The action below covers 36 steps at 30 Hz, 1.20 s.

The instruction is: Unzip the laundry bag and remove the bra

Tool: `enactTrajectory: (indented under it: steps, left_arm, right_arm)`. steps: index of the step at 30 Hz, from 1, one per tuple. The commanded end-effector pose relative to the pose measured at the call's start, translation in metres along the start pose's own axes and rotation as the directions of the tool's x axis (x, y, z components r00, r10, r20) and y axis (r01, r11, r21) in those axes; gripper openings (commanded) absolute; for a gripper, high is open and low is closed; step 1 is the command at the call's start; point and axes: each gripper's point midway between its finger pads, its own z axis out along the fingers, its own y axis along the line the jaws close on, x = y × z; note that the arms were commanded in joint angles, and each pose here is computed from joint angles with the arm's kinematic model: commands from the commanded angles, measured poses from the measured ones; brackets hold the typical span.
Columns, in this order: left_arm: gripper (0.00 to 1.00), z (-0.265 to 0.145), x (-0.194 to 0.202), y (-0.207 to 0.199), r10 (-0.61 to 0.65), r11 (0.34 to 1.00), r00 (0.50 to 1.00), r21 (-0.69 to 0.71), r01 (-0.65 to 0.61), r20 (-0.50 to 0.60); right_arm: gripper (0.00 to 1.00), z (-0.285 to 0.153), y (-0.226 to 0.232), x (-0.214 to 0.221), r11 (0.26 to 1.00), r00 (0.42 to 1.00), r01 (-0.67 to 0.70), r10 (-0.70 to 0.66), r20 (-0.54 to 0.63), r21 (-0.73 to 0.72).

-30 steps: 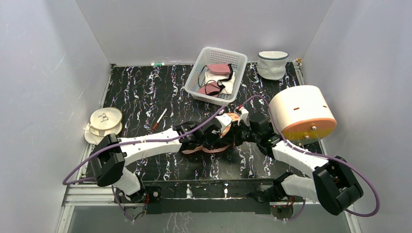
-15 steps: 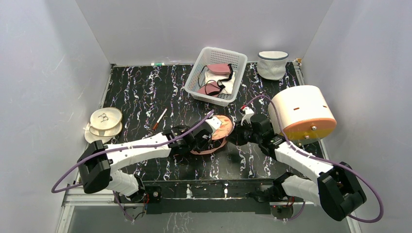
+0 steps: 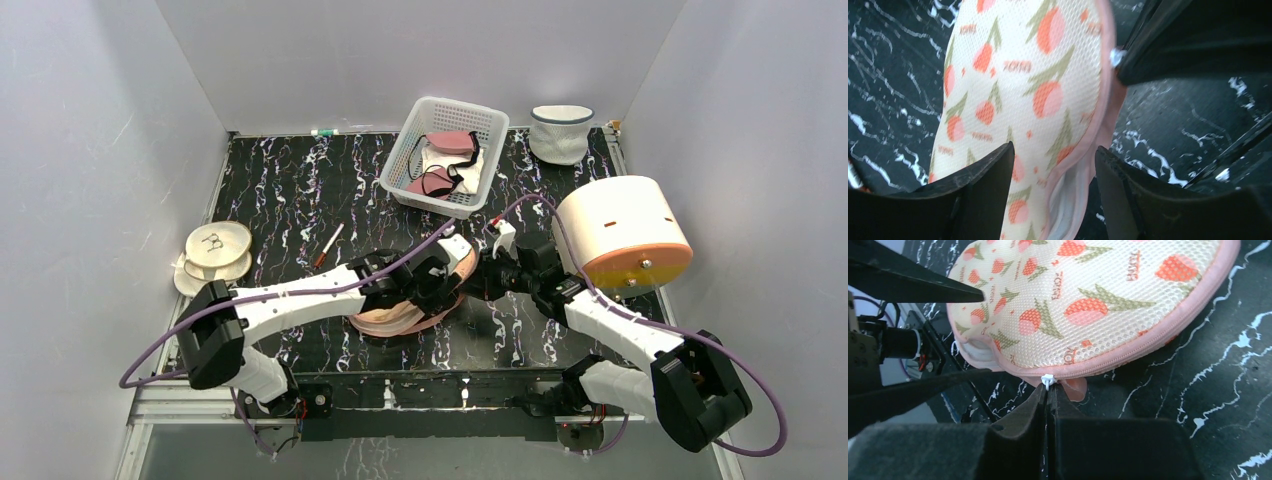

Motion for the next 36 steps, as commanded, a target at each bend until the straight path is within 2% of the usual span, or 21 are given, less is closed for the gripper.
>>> enactTrajectory:
  steps: [1,6,9,16,21,25,31,36]
  left_arm:
    - [0.59,0.004,-0.038,-0.017,-0.004,0.997,0.997,0.078,-0.002,0.080]
    - [0.61,0.017,-0.039,-0.027,0.002,0.994,0.998,0.105,-0.008,0.064]
    - [0.59,0.024,-0.034,-0.024,0.013,0.997,0.999,0.081,-0.017,0.046]
    - [0.29,0.023,-0.027,-0.007,0.041,0.999,0.999,-0.005,-0.041,0.028]
    - [0.14,0.014,-0.021,0.001,0.053,0.998,0.998,-0.034,-0.052,0.022]
    - [0.04,0.004,-0.016,0.006,0.052,0.998,0.998,-0.041,-0.051,0.022]
    - [0.00,-0.009,-0.003,0.013,0.045,0.998,0.999,-0.055,-0.044,0.027]
    - [0.00,-0.006,0.008,0.016,0.047,0.997,0.999,-0.069,-0.046,0.004]
  right_arm:
    - [0.00,0.000,0.026,-0.020,0.991,0.996,0.062,-0.054,0.064,-0.120]
    - [0.00,-0.002,0.030,-0.018,0.989,0.996,0.058,-0.049,0.068,-0.139]
    - [0.00,-0.002,0.031,-0.018,0.988,0.996,0.060,-0.050,0.072,-0.145]
    - [0.00,0.000,0.026,-0.015,0.991,0.997,0.051,-0.043,0.065,-0.123]
    - [0.00,0.000,0.018,-0.016,0.996,0.996,0.054,-0.049,0.071,-0.077]
    - [0.00,0.001,-0.001,-0.017,0.999,0.997,0.043,-0.045,0.070,0.029]
    - [0.00,0.000,-0.032,-0.016,0.986,0.997,0.007,-0.019,0.075,0.166]
    - [0.00,0.006,-0.027,-0.011,0.993,0.999,0.002,-0.007,0.042,0.118]
